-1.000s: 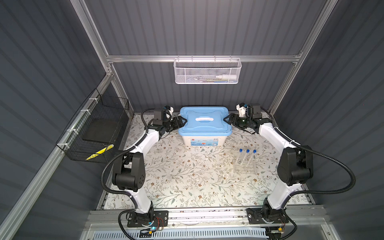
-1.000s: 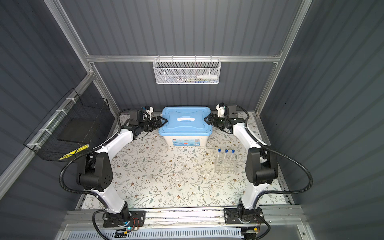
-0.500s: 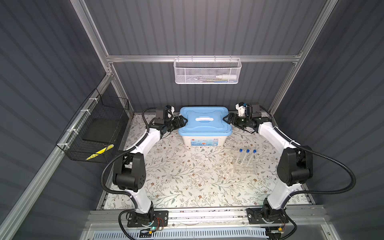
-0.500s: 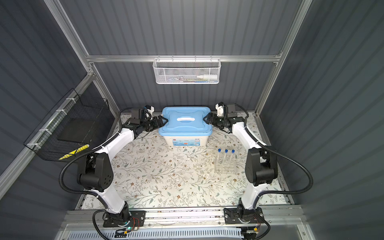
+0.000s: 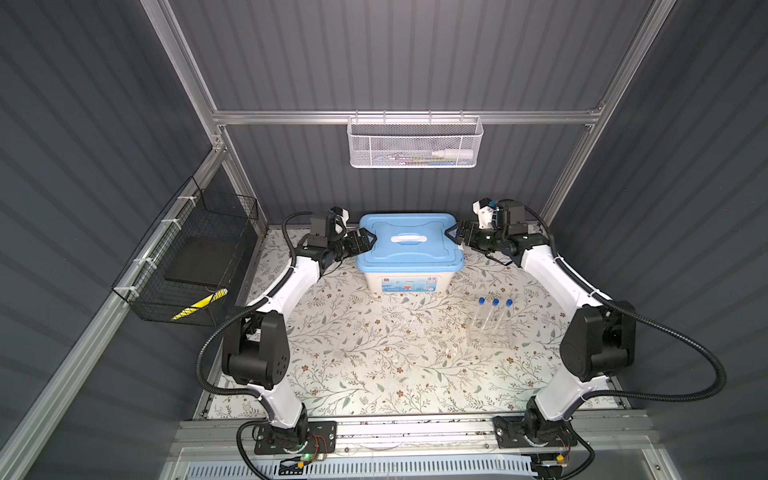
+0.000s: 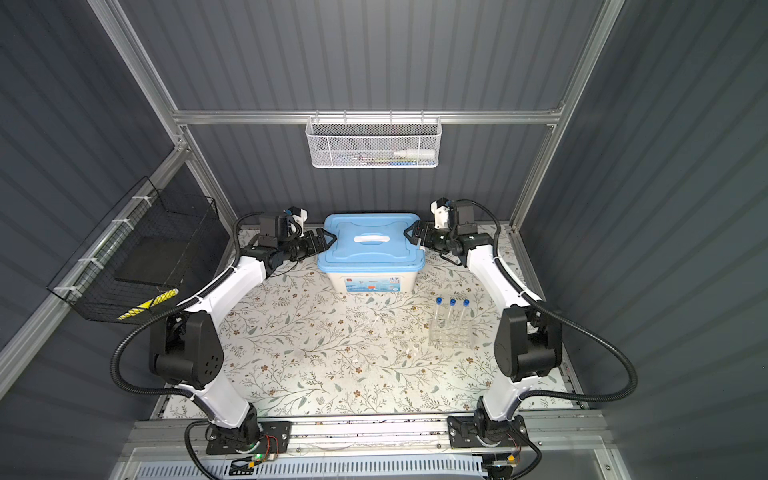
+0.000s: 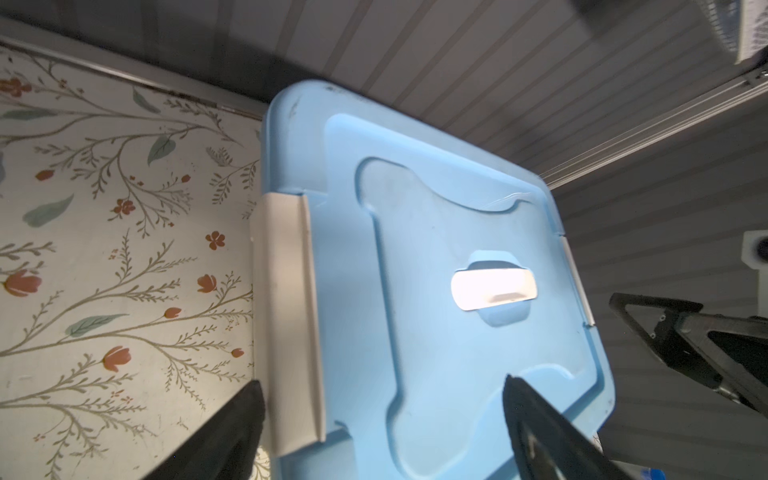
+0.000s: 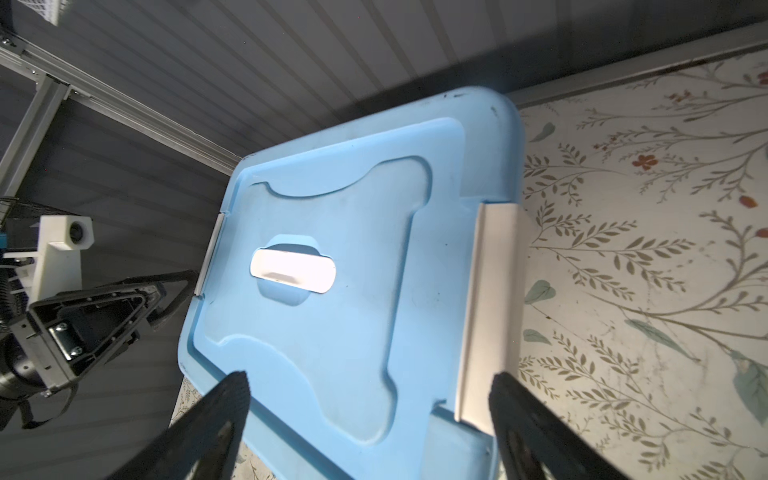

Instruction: Organize the chemistry lab equipment

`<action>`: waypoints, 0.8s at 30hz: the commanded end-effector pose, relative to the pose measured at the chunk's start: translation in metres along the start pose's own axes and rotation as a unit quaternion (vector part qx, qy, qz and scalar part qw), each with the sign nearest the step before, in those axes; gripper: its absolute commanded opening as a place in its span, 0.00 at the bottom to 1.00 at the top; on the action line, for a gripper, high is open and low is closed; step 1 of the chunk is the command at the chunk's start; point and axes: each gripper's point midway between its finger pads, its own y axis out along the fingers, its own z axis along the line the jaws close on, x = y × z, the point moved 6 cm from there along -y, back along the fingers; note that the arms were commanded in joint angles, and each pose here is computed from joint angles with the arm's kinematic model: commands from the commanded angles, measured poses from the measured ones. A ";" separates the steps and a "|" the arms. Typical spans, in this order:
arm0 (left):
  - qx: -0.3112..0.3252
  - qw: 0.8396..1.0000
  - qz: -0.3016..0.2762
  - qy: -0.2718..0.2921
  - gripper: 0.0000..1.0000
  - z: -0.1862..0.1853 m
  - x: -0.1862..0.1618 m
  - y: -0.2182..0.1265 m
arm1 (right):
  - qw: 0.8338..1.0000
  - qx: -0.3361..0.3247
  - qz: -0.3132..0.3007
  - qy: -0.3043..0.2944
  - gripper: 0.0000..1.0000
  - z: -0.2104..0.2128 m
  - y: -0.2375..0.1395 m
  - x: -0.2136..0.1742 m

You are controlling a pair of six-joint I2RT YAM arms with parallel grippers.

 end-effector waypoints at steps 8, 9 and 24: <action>0.049 0.997 -0.057 0.021 1.00 0.008 0.014 -0.037 | 0.992 -0.101 -0.061 -0.048 0.99 -0.026 -0.045 0.008; 0.069 0.995 -0.062 0.024 1.00 0.013 0.014 -0.041 | 0.989 -0.121 -0.070 -0.055 0.99 -0.032 -0.052 0.007; 0.326 0.934 -0.111 0.098 1.00 0.092 -0.017 -0.081 | 0.920 -0.325 -0.199 -0.094 0.99 -0.131 -0.124 -0.035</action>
